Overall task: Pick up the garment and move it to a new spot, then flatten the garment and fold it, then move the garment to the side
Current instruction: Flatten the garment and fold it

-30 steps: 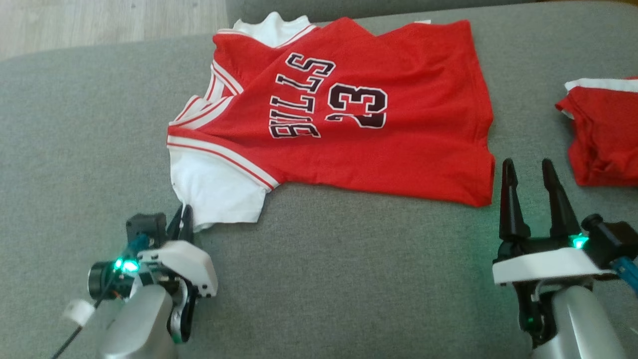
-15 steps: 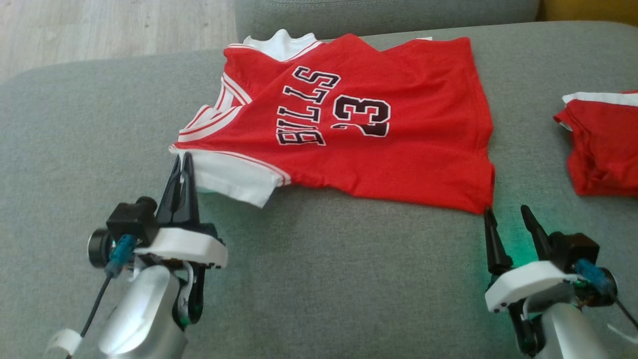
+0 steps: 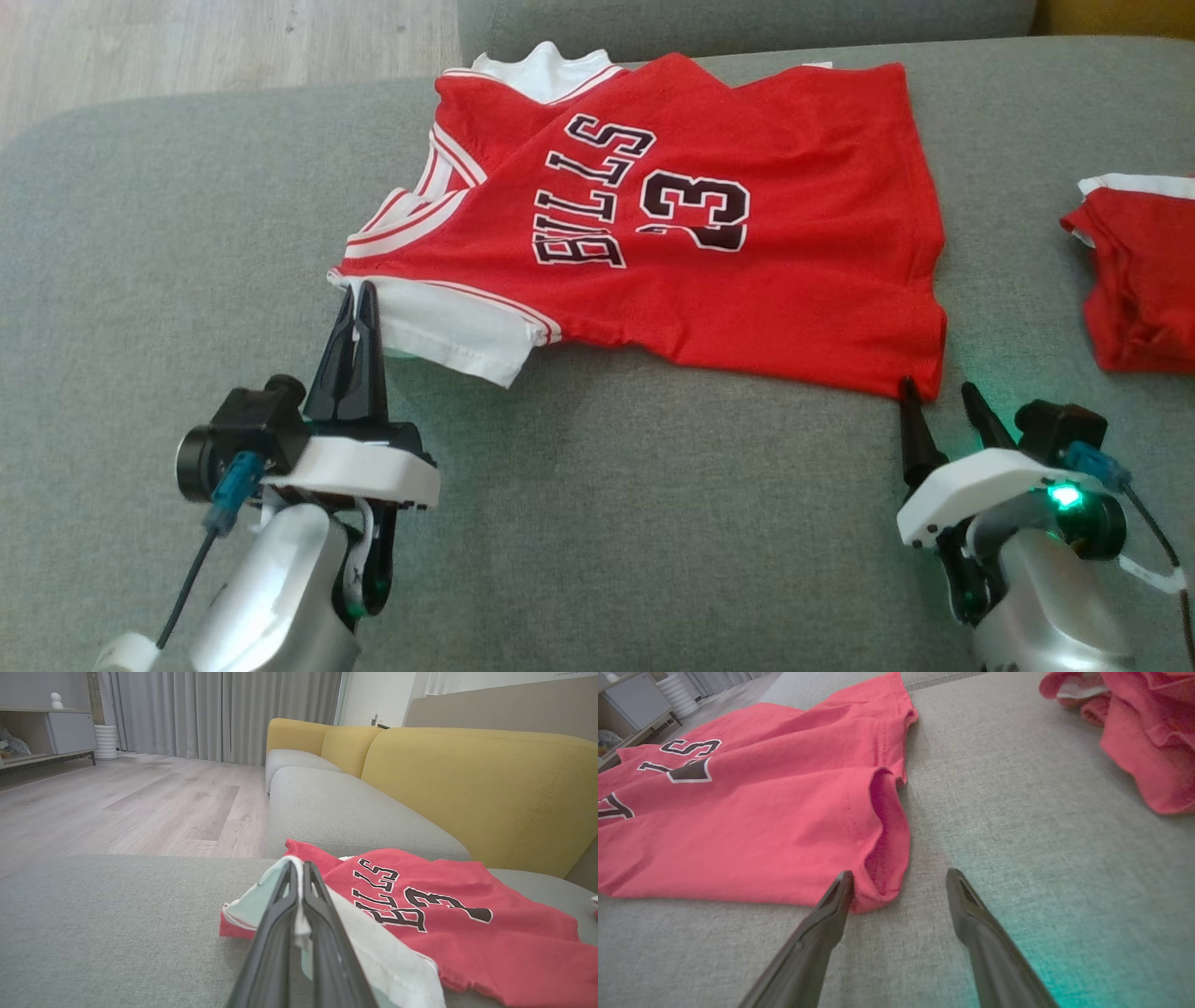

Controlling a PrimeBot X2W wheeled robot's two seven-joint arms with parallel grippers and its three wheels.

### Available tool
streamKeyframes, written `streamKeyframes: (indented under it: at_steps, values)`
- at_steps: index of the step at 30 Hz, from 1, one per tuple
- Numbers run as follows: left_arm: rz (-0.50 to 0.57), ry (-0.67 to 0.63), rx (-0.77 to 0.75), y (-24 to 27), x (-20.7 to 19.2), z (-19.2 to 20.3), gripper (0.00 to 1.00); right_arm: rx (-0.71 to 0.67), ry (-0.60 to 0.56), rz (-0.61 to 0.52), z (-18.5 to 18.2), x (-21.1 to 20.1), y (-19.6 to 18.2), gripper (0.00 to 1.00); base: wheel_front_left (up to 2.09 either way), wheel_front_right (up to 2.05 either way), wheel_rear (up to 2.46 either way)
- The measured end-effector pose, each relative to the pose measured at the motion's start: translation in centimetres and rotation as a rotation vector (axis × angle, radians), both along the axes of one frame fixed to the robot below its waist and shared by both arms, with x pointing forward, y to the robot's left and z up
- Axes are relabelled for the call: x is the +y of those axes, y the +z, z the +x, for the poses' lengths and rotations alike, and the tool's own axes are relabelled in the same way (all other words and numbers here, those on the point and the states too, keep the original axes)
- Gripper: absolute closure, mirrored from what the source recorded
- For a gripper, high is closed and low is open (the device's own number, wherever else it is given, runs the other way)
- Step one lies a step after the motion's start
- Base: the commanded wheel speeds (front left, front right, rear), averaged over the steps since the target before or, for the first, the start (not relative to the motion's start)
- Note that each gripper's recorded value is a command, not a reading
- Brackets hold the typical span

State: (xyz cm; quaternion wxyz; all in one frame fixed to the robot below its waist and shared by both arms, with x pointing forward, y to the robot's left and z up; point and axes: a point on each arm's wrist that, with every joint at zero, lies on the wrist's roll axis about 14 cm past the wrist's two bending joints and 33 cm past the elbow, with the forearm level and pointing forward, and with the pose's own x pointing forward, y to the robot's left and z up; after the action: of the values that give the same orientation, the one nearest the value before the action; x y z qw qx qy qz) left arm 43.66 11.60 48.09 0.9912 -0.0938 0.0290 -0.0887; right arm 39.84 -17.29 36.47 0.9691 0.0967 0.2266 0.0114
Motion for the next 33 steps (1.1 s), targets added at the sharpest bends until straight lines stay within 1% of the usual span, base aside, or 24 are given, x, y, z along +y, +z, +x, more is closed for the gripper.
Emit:
streamKeyframes:
  at_steps: [5,9,10,11,12,13,14,15,21,24,26,28,29,33]
  values:
    - [0.000,0.002,0.004,-0.2,0.1,0.0,1.00,0.007,-0.003,0.022,0.7,0.4,-0.3,0.00,0.00,0.00,0.00]
    - [0.003,0.003,0.007,-0.3,0.2,0.0,1.00,0.011,0.023,0.016,1.0,0.9,-0.5,0.00,0.00,0.00,0.00]
    - [0.005,0.005,0.008,-0.3,0.3,0.0,1.00,0.014,0.021,0.022,1.0,1.0,-0.5,0.13,0.00,0.00,0.00]
    - [0.007,0.006,0.008,-0.3,0.4,0.0,1.00,0.014,0.022,0.025,1.1,1.0,-0.5,0.42,0.00,0.00,0.00]
    - [0.010,0.010,0.008,-0.3,0.4,0.0,1.00,0.014,0.024,0.025,1.1,1.1,-0.5,0.51,0.00,0.00,0.00]
    - [0.012,0.013,0.008,-0.3,0.5,0.0,1.00,0.016,0.025,0.028,1.1,1.1,-0.5,0.69,0.00,0.00,0.00]
    - [0.014,0.013,0.008,-0.3,0.6,0.0,1.00,0.019,0.027,0.030,1.0,1.2,-0.6,0.90,0.00,0.00,0.00]
    - [0.016,0.013,0.008,-0.3,0.6,-0.1,1.00,0.022,0.030,0.030,0.9,1.3,-0.6,1.00,0.00,0.00,0.00]
    - [0.027,0.019,0.004,0.0,0.7,-0.3,1.00,-0.005,0.031,0.057,0.7,1.8,0.3,1.00,0.00,0.00,0.00]
    - [0.013,0.022,0.000,0.3,0.7,-0.5,1.00,-0.041,0.031,0.066,0.8,2.0,1.3,1.00,0.00,0.00,0.00]
    - [-0.006,0.030,-0.009,0.9,0.9,-0.4,1.00,-0.098,0.022,0.086,1.5,2.0,2.9,1.00,0.00,0.00,0.00]
    - [-0.057,0.042,-0.017,1.7,1.2,-0.3,1.00,-0.167,0.024,0.100,2.3,2.2,4.9,1.00,0.00,0.00,0.00]
    - [-0.087,0.045,-0.026,2.3,1.2,-0.2,1.00,-0.207,0.028,0.103,2.8,2.4,6.1,1.00,0.00,0.00,0.00]
    - [-0.140,0.041,-0.098,5.6,1.3,0.1,1.00,-0.380,0.052,0.105,4.7,2.7,12.1,1.00,0.00,0.00,0.00]
